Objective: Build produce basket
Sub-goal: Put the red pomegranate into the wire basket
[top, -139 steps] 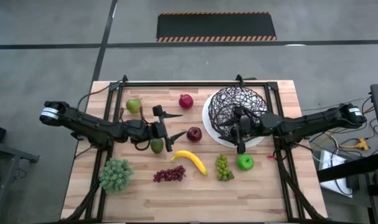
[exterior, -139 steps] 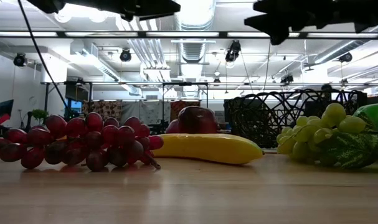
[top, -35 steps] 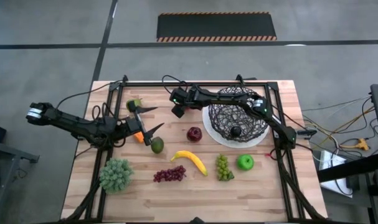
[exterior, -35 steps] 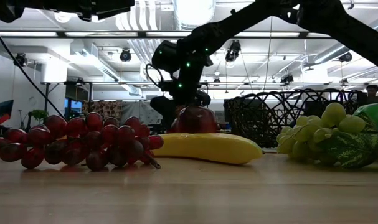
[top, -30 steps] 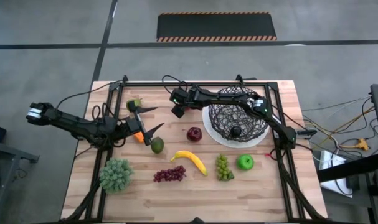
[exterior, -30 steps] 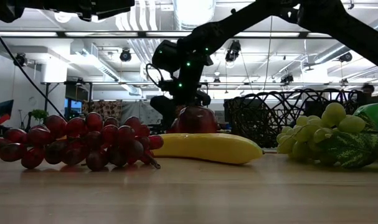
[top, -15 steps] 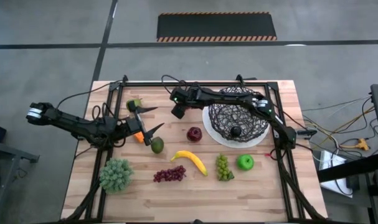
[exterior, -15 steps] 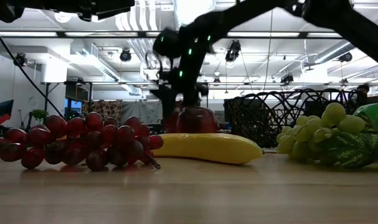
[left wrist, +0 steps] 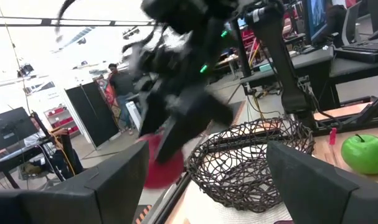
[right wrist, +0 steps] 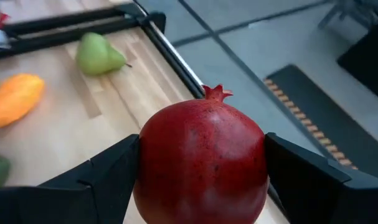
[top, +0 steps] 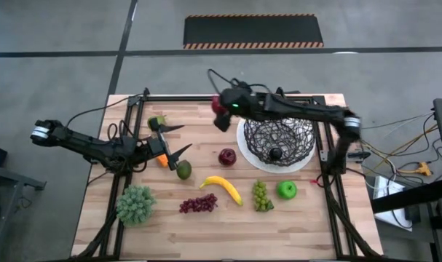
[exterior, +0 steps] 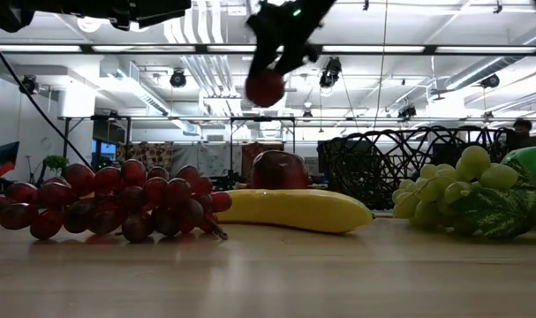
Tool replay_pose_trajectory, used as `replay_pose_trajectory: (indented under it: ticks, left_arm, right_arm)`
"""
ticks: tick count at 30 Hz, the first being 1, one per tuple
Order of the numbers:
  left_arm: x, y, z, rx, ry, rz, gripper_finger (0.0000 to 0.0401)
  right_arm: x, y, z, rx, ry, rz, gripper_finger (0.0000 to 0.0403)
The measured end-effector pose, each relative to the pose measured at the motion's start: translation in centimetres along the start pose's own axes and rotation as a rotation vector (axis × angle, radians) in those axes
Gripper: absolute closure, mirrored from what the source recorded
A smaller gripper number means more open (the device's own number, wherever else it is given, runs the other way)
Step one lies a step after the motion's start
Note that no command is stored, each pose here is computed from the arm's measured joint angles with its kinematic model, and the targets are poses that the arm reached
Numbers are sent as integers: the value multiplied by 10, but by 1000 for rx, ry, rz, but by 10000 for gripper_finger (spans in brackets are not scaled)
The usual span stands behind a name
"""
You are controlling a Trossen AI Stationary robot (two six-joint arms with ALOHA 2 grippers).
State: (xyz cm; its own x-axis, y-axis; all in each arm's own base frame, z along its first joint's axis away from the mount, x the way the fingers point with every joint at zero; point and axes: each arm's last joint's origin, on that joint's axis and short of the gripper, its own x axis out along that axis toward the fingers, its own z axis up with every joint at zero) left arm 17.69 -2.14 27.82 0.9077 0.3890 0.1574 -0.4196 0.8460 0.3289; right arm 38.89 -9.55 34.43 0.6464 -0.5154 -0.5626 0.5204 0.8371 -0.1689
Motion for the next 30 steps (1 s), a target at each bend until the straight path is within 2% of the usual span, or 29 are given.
replay_pose_trajectory:
  ticks: [6,12,17,20,25,30]
  left_arm:
    - [0,0,0,-1,-3,-4,95]
    - [2,-2,2,-27,-42,-25,95]
    - [6,-7,3,-42,-102,-92,95]
    - [10,-11,5,-52,-136,-119,95]
    - [20,-21,1,-90,-175,-151,95]
    - [37,-38,-14,-165,-158,-183,95]
  right_arm:
    - [-65,-3,-40,1,-181,87,95]
    - [-100,-3,-101,4,-400,159,94]
    - [-109,-4,-152,-11,-597,191,94]
    - [-114,-3,-175,-35,-716,247,93]
    - [-123,-9,-199,-37,-853,343,93]
    - [-130,-13,-213,-39,-960,439,92]
